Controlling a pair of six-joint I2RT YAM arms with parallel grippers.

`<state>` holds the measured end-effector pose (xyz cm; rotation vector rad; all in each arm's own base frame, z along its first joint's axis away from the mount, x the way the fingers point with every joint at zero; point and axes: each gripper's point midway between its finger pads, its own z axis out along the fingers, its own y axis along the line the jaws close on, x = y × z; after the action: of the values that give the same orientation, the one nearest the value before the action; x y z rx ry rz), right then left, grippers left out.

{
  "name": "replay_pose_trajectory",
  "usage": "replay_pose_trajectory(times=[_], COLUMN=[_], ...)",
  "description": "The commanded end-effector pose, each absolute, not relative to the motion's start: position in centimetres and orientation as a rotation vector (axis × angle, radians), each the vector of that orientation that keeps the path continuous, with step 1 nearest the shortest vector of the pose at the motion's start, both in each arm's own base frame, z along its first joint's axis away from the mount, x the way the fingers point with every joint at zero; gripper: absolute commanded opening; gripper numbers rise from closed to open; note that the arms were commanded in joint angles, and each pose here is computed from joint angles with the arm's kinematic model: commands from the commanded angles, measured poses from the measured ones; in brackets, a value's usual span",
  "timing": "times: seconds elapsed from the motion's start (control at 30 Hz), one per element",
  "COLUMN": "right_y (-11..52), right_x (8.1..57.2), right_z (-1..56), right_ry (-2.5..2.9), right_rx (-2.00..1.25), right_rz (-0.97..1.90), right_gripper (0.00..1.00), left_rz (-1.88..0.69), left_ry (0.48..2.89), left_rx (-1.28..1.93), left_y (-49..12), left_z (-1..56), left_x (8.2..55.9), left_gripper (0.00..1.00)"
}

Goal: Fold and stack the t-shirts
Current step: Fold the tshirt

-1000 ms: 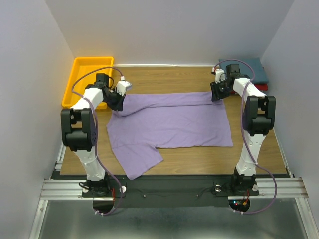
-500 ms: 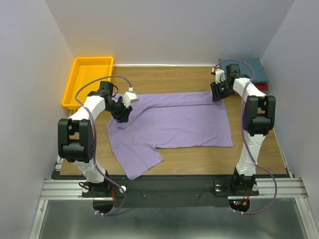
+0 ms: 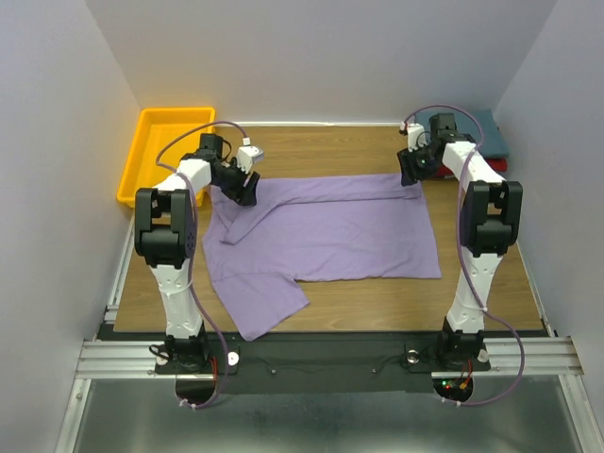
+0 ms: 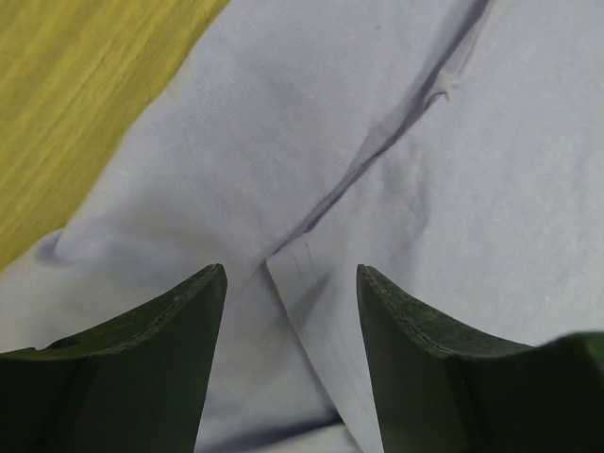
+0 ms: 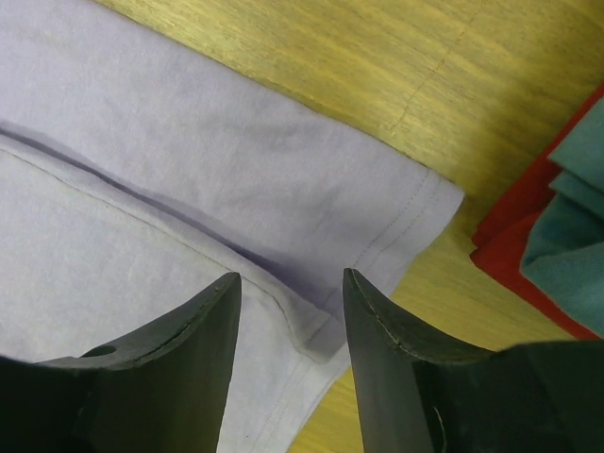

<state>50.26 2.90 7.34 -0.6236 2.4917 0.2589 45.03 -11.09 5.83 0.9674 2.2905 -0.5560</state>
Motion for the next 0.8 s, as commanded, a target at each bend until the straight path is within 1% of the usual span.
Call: replay_pose_trajectory(times=[0.0,0.1,0.13,0.17,0.2,0.3,0.33,0.43,0.53,0.7,0.73,0.77], right_y=[2.7,2.6,2.5,2.5,2.5,2.4,2.4,2.1,1.8,1.7,1.7,1.8], right_x=[50.4,50.4,50.4,50.3,50.3,50.4,50.4,50.7,50.9,51.2,51.3,51.4], right_z=[7.3,7.1,7.1,7.1,7.3,7.6,7.8,8.4,8.7,9.2,9.2,9.3], right_ry=[2.49,2.499,2.498,2.498,2.496,2.491,2.486,2.473,2.467,2.453,2.454,2.448], right_rx=[-0.668,-0.672,-0.675,-0.675,-0.678,-0.683,-0.686,-0.693,-0.695,-0.699,-0.697,-0.698], right_rz=[0.273,0.265,0.262,0.262,0.258,0.248,0.243,0.22,0.198,0.187,0.187,0.189], right_gripper=[0.54,0.54,0.54,0.54,0.54,0.52,0.52,0.52,0.52,0.5,0.5,0.49], left_rz=[-0.57,-0.586,-0.597,-0.612,-0.636,-0.661,-0.679,-0.722,-0.741,-0.751,-0.718,-0.711], left_ry=[2.238,2.249,2.248,2.243,2.226,2.189,2.171,2.168,2.158,2.163,2.175,2.168], left_rx=[0.93,0.947,0.953,0.958,0.976,1.035,1.059,1.151,1.243,1.415,1.438,1.472], left_y=[-11.8,-12.2,-12.4,-12.7,-12.9,-13.8,-14.2,-15.2,-16.2,-16.9,-16.7,-16.8], left_z=[8.0,7.3,7.3,7.6,7.9,9.0,9.4,9.2,9.1,6.7,6.3,6.0], left_x=[46.9,46.5,46.2,45.9,45.6,43.8,43.2,39.7,37.0,32.4,32.1,31.4], left_gripper=[0.66,0.6,0.54,0.49,0.38,0.21,0.12,0.0,0.0,0.0,0.05,0.17])
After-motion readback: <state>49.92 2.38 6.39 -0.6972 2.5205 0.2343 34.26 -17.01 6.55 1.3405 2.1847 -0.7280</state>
